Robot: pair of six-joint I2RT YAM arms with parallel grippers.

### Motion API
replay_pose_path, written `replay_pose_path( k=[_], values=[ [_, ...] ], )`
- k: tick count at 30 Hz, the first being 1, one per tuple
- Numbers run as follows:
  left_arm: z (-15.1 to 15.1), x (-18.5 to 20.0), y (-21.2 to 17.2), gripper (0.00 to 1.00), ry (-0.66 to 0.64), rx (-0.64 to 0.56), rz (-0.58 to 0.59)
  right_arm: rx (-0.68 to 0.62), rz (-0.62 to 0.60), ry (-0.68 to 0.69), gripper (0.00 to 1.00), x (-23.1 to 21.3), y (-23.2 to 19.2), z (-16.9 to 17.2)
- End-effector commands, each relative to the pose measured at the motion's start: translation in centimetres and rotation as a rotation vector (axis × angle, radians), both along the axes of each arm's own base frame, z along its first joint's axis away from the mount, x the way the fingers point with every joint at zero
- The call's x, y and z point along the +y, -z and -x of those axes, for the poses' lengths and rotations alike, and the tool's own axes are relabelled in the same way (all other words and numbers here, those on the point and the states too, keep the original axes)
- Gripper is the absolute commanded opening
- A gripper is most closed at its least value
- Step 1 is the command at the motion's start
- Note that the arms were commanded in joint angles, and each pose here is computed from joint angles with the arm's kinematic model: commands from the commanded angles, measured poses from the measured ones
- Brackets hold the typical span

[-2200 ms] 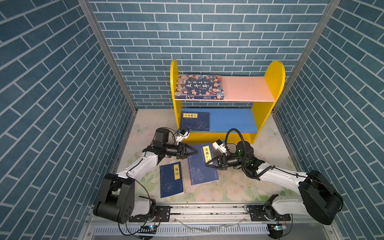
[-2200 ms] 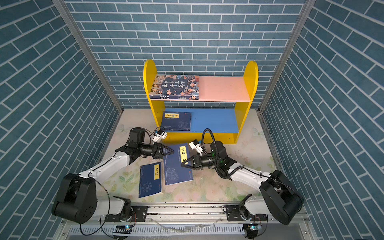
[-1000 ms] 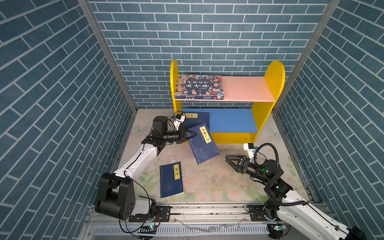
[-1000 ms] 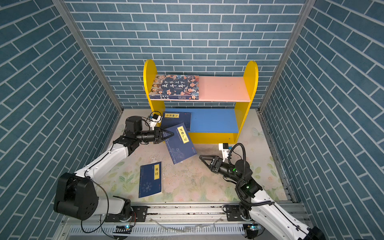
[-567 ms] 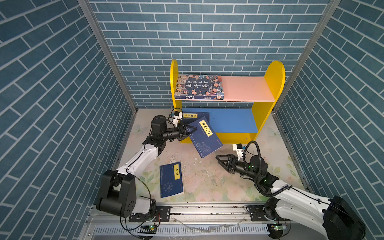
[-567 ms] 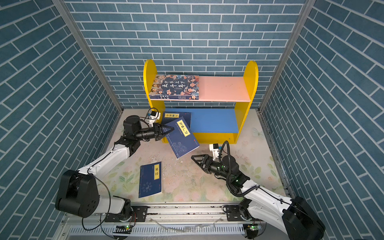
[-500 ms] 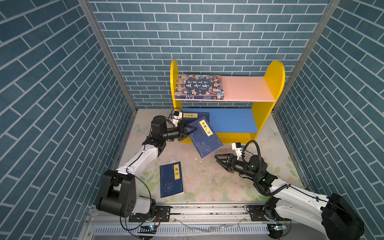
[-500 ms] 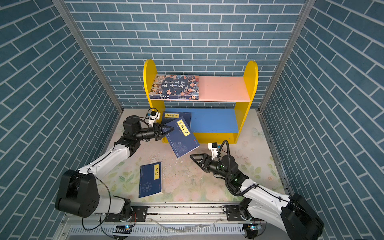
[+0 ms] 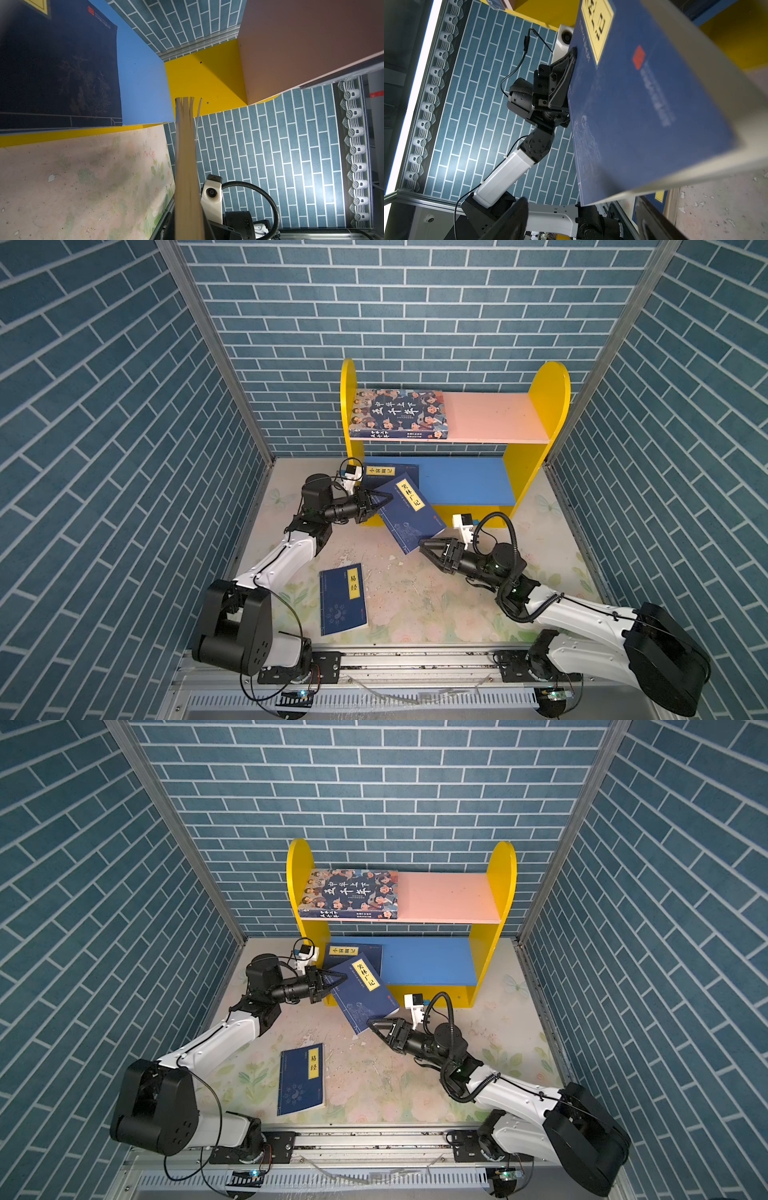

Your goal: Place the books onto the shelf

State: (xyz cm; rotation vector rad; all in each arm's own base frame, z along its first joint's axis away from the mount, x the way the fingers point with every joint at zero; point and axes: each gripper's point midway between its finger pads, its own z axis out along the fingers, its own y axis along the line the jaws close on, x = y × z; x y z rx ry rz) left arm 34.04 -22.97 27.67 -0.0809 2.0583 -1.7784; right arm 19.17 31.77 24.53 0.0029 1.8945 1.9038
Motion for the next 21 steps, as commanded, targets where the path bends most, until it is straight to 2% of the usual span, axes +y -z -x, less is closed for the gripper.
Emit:
replay_pose_path(
  k=[1, 6, 10, 17, 20, 21],
  values=[
    [0.3, 0.3, -2.5, 0.00, -0.009, -0.082, 0.040, -0.054, -0.053, -0.003, 0.81, 0.5, -1.9, -0.1],
    [0.4, 0.5, -2.9, 0.00, -0.015, -0.090, 0.055, -0.063, -0.065, -0.012, 0.80, 1.2, -2.1, -0.3],
    [0.5, 0.7, -2.1, 0.00, -0.023, -0.078, 0.052, -0.090, -0.073, 0.031, 0.78, 1.3, -2.5, -1.3],
    [0.8, 0.9, -0.7, 0.00, -0.043, -0.051, 0.025, -0.112, -0.115, 0.021, 0.69, 2.6, -2.7, -2.3],
    [0.9, 1.0, -0.5, 0.00, -0.048, -0.045, 0.026, -0.119, -0.128, 0.025, 0.59, 3.2, -2.6, -2.9],
    [1.0, 1.0, -0.3, 0.00, -0.048, -0.042, 0.023, -0.121, -0.139, 0.027, 0.52, 3.3, -2.6, -3.0]
  ],
)
